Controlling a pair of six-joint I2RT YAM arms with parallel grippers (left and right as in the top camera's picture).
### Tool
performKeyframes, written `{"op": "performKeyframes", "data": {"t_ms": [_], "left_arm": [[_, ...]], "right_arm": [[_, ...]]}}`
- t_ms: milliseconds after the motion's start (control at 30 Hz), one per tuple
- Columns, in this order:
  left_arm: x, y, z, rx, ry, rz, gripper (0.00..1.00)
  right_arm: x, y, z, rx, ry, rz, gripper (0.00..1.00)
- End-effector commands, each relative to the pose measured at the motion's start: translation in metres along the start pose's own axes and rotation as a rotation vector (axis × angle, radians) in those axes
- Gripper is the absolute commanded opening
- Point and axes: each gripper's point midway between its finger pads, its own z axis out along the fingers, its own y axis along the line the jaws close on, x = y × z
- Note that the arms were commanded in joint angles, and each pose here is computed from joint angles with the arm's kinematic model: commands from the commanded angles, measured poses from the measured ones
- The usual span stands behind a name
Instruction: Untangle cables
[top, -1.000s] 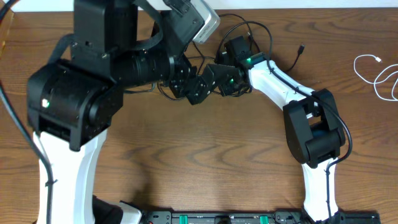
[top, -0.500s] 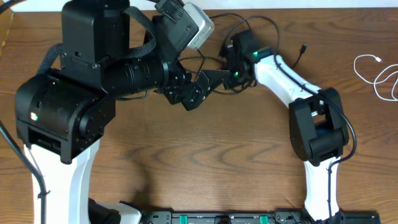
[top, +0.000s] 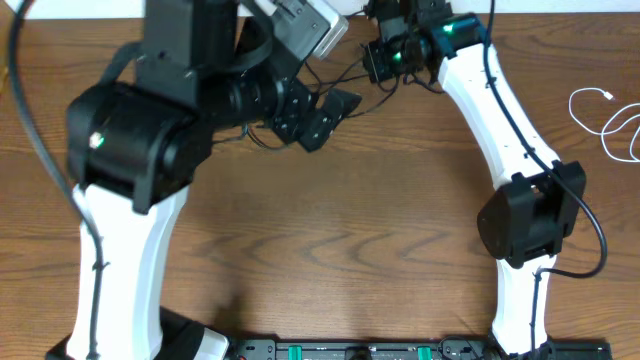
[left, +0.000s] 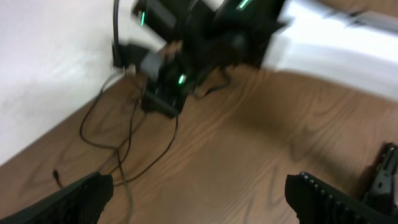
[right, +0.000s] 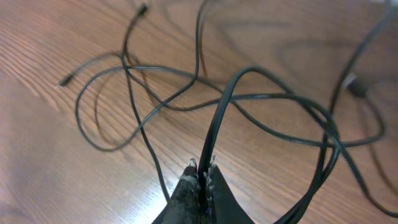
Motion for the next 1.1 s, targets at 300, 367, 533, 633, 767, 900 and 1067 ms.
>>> {"op": "performKeyframes", "data": {"t_ms": [300,367,533,633,767,900,1067], "left_arm": [[0.020,0.032,0.041,-0.085,0.127,-0.034,0.94],[0.024,0.033,0.043,-0.089,0.143,-0.038,0.93],[0.031,0.033,0.060,-0.056,0.183,-0.030,0.93],[0.040,0.038,0.080,-0.045,0.229,-0.027,0.86],[0.058,0.050,0.106,-0.053,0.307,-0.043,0.84],[0.069,0.054,0.128,-0.034,0.350,-0.056,0.83],[0.065,0.056,0.135,-0.034,0.331,-0.048,0.84]], "right_arm": [[-0.077,0.017,-0.120,0.029,-0.308,-0.100,0.01],[-0.083,0.014,-0.142,0.042,-0.349,-0.101,0.01],[-0.087,0.018,-0.171,0.052,-0.396,-0.109,0.01],[-0.091,0.023,-0.186,0.054,-0.428,-0.120,0.01],[-0.092,0.027,-0.194,0.053,-0.444,-0.126,0.01],[-0.093,0.029,-0.200,0.054,-0.454,-0.129,0.01],[-0.093,0.030,-0.204,0.055,-0.461,-0.132,0.01]]}}
